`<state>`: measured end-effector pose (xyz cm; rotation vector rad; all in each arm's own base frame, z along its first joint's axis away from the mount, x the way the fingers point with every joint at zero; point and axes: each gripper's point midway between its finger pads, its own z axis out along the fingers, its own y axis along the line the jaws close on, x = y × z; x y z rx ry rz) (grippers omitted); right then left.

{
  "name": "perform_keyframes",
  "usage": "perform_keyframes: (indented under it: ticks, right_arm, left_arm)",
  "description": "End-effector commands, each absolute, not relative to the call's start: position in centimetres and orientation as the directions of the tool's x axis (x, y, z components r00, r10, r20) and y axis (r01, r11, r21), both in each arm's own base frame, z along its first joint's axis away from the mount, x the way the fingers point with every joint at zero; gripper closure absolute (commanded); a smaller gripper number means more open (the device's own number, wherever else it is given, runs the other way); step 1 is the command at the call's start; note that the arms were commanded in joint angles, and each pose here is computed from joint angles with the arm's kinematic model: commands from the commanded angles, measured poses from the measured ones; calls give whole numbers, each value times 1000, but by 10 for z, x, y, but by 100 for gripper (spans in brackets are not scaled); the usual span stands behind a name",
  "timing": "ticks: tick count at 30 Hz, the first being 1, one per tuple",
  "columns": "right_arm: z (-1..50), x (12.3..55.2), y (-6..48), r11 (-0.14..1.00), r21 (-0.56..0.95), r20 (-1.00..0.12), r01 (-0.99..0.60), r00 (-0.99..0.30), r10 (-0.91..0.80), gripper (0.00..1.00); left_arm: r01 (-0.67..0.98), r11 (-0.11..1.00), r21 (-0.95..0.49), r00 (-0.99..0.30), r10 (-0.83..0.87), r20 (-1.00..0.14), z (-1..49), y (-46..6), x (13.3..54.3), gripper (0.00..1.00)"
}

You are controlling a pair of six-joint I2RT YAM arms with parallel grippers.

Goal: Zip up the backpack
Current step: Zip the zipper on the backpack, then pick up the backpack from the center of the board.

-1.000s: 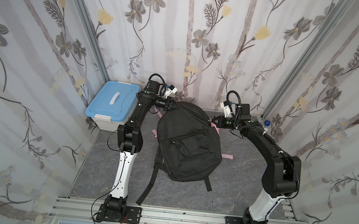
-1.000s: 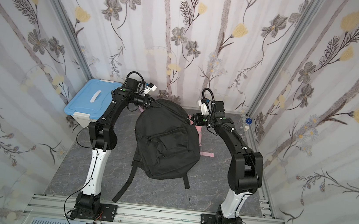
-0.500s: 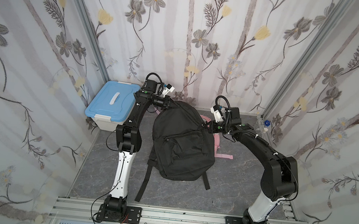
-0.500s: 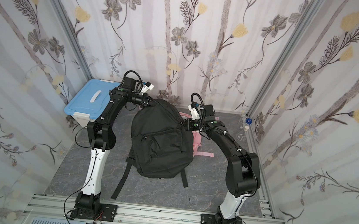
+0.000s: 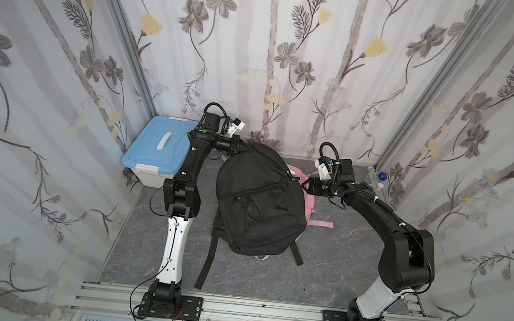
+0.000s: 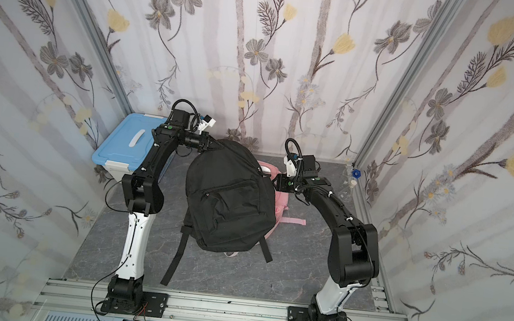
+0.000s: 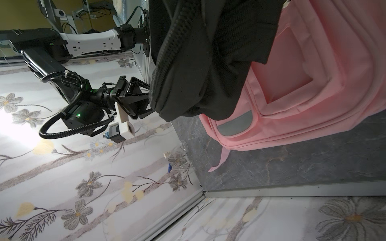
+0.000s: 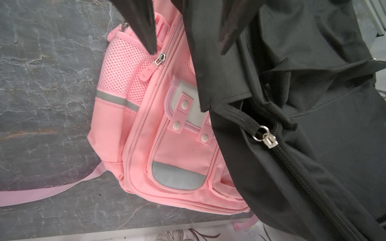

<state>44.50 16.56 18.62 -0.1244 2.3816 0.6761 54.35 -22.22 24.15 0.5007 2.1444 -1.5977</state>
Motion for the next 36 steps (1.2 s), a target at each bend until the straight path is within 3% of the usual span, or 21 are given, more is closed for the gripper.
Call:
perform_keyframes:
  ticks: [1, 2, 5, 10, 17, 31, 33, 34, 35, 36]
  right_arm:
    - [221, 452, 147, 852, 487, -634, -190, -748, 196, 8]
    - [224, 453, 135, 868, 472, -638, -155, -739, 215, 0]
    - [214, 451, 108, 886, 460, -597, -59, -759, 260, 0]
    - [152, 448, 91, 841, 537, -442, 71, -825, 351, 0]
    - [98, 475, 111, 702, 709, -323, 66, -855, 406, 0]
    - [25, 509, 171, 553, 829, -137, 81, -930, 341, 4]
    - [20, 512, 183, 521, 850, -121, 78, -934, 337, 10]
    - [18, 512, 189, 509, 858, -110, 78, -937, 330, 19]
    - [18, 513, 194, 496, 865, -109, 71, -939, 325, 33]
    - [19, 516, 197, 475, 878, -109, 63, -939, 327, 57]
  left_arm:
    - [582, 251, -773, -805, 43, -592, 260, -227, 542, 100]
    - [585, 250, -771, -803, 43, -595, 261, -227, 542, 100]
    - [590, 248, -768, -799, 41, -600, 268, -227, 541, 100]
    - [586, 384, -714, -783, 44, -620, 269, -216, 543, 100]
    - [534, 485, -692, -813, 71, -577, 239, -207, 545, 100]
    - [441, 595, -672, -873, 110, -476, 174, -197, 547, 100]
    - [433, 593, -679, -880, 114, -461, 167, -197, 546, 100]
    - [426, 596, -681, -884, 115, -453, 161, -197, 547, 100]
    - [419, 599, -683, -889, 116, -443, 157, -197, 546, 100]
    - [411, 603, -684, -893, 116, -434, 153, -196, 546, 100]
